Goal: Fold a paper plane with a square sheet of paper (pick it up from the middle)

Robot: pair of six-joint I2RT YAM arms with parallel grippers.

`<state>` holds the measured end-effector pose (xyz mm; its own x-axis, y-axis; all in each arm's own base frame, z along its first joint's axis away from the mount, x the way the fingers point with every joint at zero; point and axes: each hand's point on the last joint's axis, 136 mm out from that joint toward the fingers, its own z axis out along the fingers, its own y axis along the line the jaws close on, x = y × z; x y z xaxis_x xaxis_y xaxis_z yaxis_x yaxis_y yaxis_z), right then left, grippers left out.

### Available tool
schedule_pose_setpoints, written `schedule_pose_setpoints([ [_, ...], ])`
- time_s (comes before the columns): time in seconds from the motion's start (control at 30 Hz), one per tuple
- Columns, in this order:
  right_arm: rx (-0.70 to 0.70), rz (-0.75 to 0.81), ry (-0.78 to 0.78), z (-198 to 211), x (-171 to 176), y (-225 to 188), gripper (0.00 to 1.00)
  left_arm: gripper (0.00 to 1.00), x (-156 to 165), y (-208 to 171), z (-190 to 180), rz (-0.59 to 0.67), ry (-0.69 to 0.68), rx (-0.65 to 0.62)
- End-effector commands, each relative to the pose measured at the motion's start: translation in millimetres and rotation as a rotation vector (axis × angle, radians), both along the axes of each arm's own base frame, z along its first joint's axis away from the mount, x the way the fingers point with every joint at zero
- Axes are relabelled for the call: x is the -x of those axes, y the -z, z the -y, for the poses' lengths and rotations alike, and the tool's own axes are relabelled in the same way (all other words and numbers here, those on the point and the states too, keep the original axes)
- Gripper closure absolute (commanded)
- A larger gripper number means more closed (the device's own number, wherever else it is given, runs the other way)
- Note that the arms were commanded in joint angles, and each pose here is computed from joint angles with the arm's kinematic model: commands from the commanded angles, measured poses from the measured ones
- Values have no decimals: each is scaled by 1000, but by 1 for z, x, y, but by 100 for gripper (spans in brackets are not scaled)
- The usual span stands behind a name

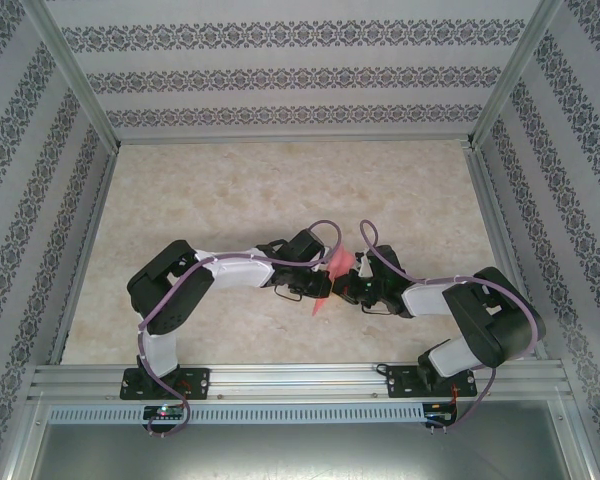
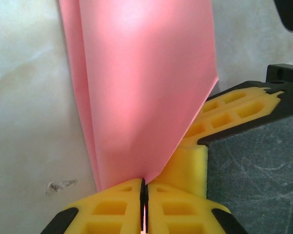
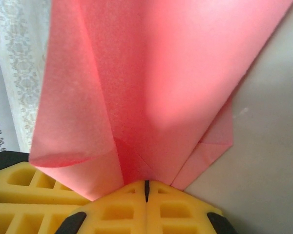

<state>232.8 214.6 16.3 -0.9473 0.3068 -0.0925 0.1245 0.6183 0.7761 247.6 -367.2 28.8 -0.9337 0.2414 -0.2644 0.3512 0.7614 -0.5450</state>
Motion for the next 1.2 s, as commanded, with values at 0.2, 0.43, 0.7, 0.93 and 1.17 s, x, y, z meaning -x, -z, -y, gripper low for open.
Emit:
schedule_pose_setpoints([
  [0.2, -29, -5, -17, -2, 5, -6, 100, 81, 5, 36, -7, -55, -8, -9],
  [0.43, -24, 5, -12, -1, 5, -12, 100, 80, 5, 37, -5, -65, -5, 14],
  [0.7, -13, 28, 14, 12, 1, -25, 98, 79, 4, 38, -7, -58, -4, 30],
  [0.93, -7, 49, 40, 28, -6, -39, 84, 78, 2, 33, -2, -47, 7, 50],
  [1.17, -9, 53, 22, 25, -15, -42, 74, 78, 1, 29, 0, -38, 20, 56],
])
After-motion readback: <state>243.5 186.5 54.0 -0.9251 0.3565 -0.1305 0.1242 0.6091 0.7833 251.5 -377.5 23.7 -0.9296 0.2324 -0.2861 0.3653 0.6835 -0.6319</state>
